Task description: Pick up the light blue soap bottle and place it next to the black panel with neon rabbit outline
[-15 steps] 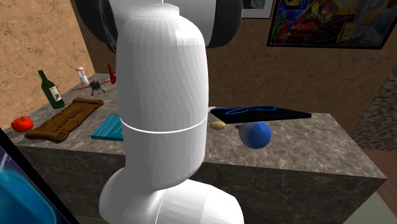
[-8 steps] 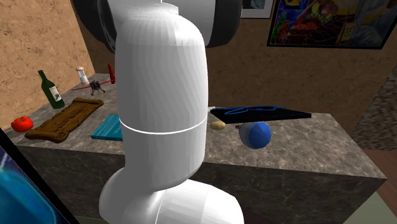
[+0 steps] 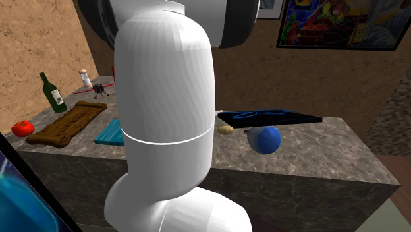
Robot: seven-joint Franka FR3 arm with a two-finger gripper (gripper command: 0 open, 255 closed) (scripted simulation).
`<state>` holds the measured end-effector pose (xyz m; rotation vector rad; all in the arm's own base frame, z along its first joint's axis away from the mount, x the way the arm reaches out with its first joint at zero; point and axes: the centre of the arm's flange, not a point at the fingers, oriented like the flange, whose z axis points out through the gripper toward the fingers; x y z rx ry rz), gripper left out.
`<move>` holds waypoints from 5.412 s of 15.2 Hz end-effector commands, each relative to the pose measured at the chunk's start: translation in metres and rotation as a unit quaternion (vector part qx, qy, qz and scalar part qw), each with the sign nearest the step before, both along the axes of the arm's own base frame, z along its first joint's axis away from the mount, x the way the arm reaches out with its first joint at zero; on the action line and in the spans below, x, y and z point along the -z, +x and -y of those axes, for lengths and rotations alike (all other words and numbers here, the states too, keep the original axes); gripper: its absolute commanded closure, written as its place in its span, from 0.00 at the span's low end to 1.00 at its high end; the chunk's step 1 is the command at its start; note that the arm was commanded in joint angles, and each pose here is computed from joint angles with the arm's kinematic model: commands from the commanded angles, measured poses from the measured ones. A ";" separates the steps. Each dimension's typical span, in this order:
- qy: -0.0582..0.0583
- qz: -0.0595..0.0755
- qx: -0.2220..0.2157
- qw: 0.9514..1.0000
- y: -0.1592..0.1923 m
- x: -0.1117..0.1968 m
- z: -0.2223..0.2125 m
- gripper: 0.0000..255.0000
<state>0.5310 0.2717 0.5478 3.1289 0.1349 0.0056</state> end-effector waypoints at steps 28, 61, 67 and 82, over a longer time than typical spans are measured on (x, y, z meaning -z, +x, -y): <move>0.000 0.000 -0.001 1.000 0.102 -0.003 0.370 1.00; 0.000 0.000 -0.001 1.000 0.142 0.107 0.514 1.00; 0.000 0.000 -0.001 1.000 0.142 0.139 0.514 1.00; 0.000 0.000 -0.001 1.000 0.142 0.218 0.514 1.00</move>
